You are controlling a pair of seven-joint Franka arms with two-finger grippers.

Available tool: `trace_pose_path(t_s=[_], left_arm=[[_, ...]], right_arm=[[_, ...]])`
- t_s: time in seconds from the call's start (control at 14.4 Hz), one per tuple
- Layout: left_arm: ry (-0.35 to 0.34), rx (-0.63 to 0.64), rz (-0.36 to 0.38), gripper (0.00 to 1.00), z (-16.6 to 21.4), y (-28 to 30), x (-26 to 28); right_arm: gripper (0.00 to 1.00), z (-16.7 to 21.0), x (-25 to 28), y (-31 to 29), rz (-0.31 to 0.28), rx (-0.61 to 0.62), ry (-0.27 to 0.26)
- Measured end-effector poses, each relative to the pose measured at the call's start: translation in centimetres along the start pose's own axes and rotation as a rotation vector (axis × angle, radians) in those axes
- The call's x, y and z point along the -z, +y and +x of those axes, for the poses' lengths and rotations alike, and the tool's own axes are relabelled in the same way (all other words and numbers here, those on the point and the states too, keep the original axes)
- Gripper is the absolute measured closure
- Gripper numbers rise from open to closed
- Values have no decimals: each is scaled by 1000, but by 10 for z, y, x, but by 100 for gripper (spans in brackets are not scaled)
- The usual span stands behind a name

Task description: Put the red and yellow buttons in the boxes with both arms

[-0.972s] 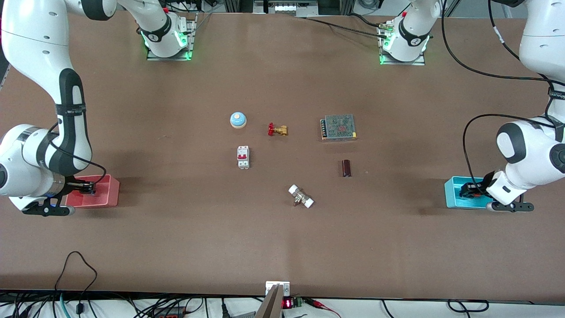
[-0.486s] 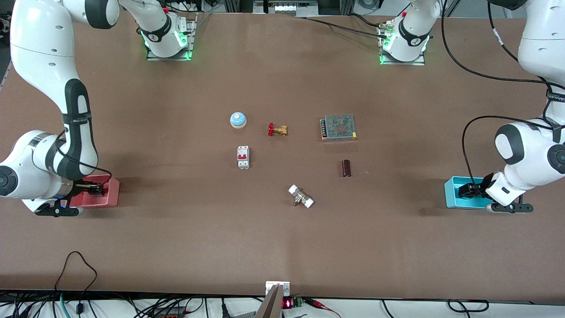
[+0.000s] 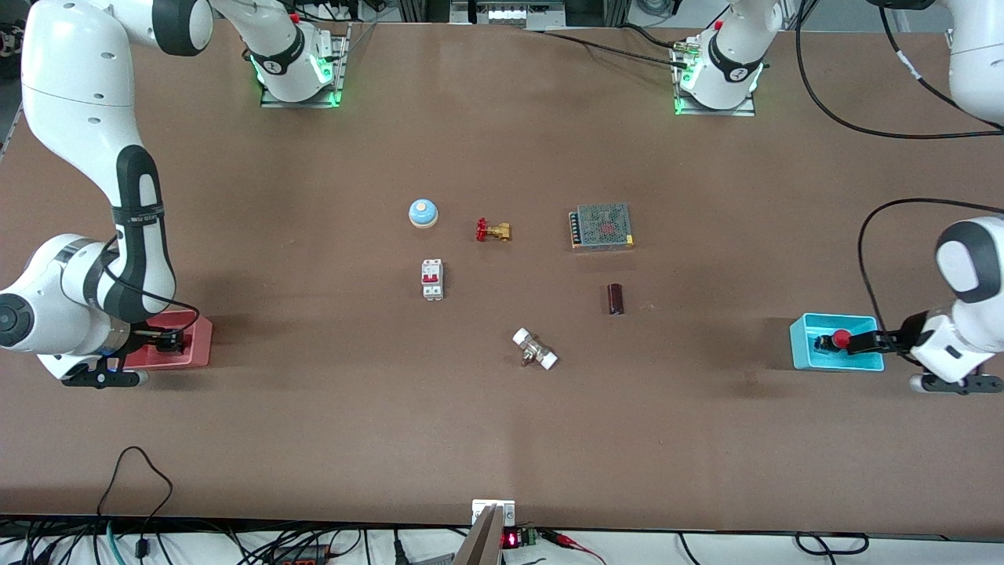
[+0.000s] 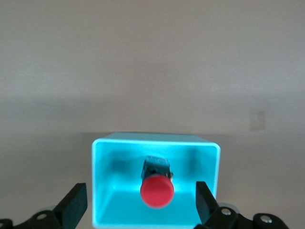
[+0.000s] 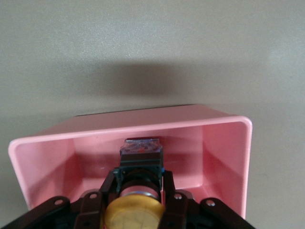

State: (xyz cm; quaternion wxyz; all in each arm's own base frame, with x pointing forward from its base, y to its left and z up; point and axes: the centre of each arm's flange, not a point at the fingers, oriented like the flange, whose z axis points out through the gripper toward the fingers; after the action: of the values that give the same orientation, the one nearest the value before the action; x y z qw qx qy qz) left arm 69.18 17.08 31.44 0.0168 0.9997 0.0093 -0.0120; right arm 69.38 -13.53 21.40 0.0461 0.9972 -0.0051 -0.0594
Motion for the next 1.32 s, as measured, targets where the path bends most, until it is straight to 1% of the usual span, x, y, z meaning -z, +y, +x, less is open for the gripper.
trace_pose_path(t_s=[0.07, 0.21, 0.28, 0.42, 0.49, 0.69, 0.9, 1.04, 1.18, 1.25, 1.32], left_arm=[[-15, 1, -4, 0, 2, 2, 18], [-41, 18, -11, 0, 0, 11, 46], [-58, 24, -18, 0, -3, 21, 59], [-96, 28, -35, 0, -11, 56, 91], [-108, 27, -40, 0, -16, 78, 110], [-125, -1, -38, 0, -39, 136, 167], [-121, -42, -7, 0, -61, 174, 207], [-110, -50, 19, 0, -73, 185, 228], [-95, -41, 41, 0, -83, 184, 246], [-89, -42, 44, 0, -88, 181, 253], [-84, -48, 36, 0, -92, 174, 258]], right_arm=[[51, 0, -1, 0, 5, -4, 1], [34, 0, -2, -1, 18, -11, 5], [23, 1, -2, -1, 20, -13, 6], [4, 1, -1, -1, 21, -14, 8], [0, 2, 0, -1, 21, -13, 11], [0, 7, 13, -7, 24, -4, 29], [0, 6, 48, -9, 42, 0, 42], [0, 1, 78, -8, 63, 1, 44], [0, -10, 106, -7, 93, 2, 19], [0, -15, 122, -7, 106, 4, 15], [0, -19, 141, -9, 118, 8, 25]])
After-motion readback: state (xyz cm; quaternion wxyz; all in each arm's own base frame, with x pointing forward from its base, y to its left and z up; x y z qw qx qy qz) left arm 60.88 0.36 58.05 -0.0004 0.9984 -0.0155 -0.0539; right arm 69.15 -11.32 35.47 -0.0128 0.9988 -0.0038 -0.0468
